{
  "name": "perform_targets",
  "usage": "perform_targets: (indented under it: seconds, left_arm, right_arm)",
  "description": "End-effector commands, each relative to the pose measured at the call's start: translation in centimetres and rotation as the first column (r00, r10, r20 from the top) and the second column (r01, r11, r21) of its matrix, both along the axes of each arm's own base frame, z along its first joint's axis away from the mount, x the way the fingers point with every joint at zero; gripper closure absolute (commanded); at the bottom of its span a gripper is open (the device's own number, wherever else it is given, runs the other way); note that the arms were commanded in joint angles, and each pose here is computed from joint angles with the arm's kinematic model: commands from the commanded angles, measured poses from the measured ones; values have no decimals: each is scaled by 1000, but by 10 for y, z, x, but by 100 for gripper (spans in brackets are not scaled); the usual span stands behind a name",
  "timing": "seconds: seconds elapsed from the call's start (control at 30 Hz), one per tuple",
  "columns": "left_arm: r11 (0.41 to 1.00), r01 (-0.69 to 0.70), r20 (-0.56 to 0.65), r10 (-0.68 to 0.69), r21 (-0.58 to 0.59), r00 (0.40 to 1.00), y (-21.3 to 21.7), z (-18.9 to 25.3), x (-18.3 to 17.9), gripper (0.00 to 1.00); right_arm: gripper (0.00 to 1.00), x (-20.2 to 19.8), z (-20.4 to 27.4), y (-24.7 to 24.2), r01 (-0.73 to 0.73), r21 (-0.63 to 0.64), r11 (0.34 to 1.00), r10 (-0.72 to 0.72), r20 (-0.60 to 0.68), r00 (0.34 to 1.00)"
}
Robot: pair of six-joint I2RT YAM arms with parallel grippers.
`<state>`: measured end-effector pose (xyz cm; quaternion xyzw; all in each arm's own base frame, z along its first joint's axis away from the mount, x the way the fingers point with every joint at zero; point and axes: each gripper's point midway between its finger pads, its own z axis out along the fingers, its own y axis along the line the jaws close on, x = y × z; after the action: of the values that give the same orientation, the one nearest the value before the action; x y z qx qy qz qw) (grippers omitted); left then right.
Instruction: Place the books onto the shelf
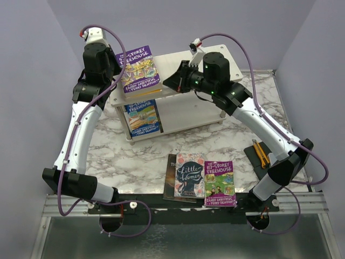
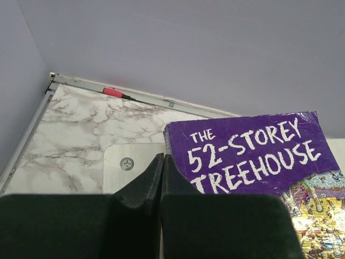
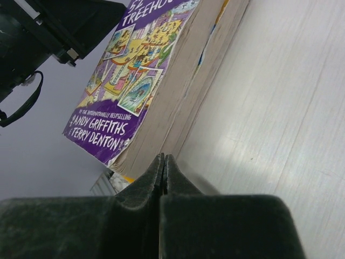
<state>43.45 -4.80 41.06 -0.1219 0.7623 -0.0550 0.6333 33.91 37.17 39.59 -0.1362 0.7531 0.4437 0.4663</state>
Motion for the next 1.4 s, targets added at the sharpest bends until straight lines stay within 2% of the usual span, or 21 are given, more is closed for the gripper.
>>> perform_targets:
  seconds: [0.0, 0.47, 0.8, 1.07, 1.37]
  left_arm:
    - [1000, 27, 5, -27, -5, 1000, -5, -1, 4, 100]
    - [998, 60, 3, -60, -12, 998, -11, -1, 6, 100]
    - [1000, 24, 13, -24, -1, 1000, -1, 4, -11, 99]
    - [998, 53, -64, -55, -30, 996, -5, -6, -35, 94]
    - [990, 123, -156, -133, -75, 979, -16, -22, -65, 94]
  right_arm:
    - [99, -9, 16, 15, -72, 20, 997, 71, 65, 995]
    - [99, -14, 14, 15, -49, 12, 999, 48, 74, 996]
    - [98, -11, 26, -31, 144, -10, 990, -142, 130, 981]
    - [95, -25, 24, -58, 196, -24, 980, -191, 139, 972]
    - [95, -31, 17, -64, 197, -34, 980, -191, 129, 973]
